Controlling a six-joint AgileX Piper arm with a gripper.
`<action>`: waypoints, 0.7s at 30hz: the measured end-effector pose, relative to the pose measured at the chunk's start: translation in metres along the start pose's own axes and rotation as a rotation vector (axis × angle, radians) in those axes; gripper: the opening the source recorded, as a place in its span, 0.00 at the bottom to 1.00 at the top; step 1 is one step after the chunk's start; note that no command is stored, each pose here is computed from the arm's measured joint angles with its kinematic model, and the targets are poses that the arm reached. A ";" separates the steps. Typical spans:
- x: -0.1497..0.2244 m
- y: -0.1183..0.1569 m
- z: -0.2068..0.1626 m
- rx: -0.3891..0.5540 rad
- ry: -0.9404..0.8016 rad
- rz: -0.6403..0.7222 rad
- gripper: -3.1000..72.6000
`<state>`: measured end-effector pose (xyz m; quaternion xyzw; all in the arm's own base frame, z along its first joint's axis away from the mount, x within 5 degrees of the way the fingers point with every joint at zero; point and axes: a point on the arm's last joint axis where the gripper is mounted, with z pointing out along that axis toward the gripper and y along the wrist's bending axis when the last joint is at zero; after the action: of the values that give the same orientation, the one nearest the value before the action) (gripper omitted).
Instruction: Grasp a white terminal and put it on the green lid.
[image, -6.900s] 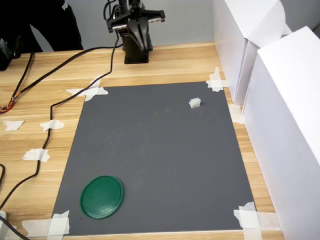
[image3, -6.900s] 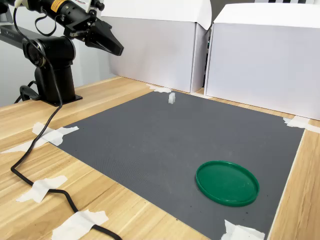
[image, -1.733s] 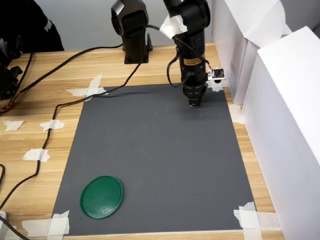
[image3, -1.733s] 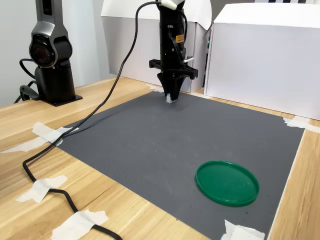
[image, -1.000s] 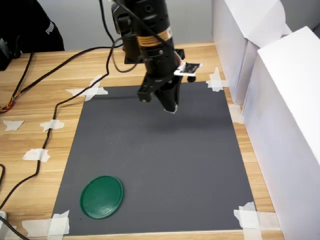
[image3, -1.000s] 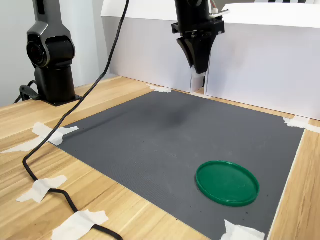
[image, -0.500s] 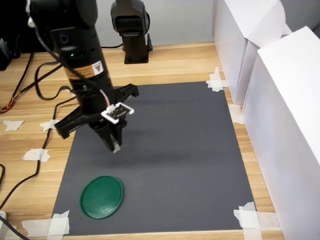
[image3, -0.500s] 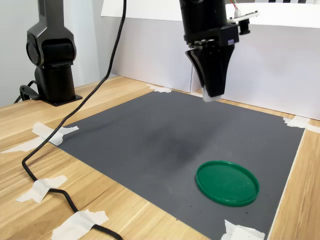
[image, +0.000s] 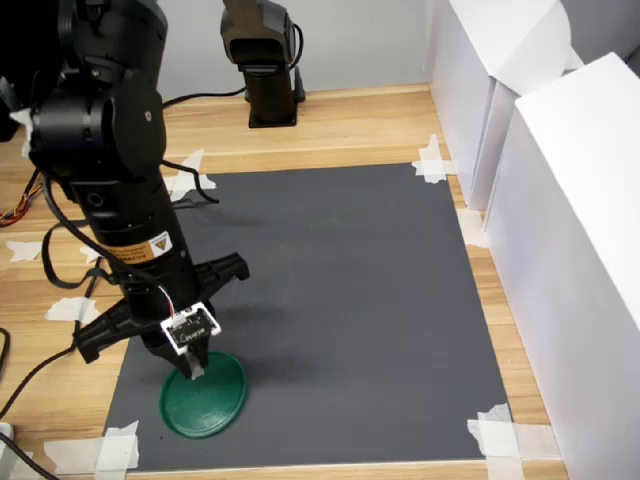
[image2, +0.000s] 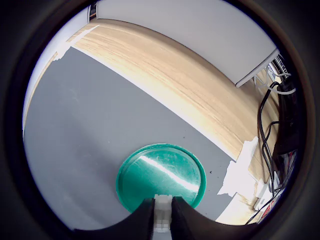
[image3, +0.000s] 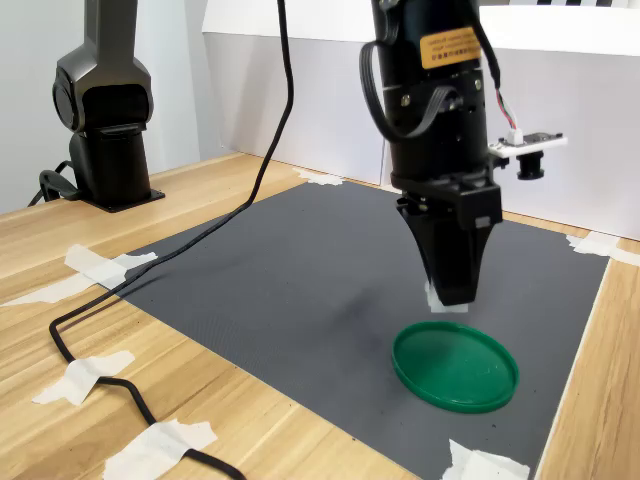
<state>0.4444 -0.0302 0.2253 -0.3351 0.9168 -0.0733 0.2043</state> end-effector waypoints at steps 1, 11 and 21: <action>0.000 0.000 0.003 -0.002 0.002 0.000 0.16; 0.002 0.000 0.021 -0.004 0.011 -0.008 0.16; 0.002 0.000 0.024 -0.003 0.012 -0.041 0.31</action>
<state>0.4529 -0.0314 0.2032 -0.3539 0.9110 -0.0782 0.1968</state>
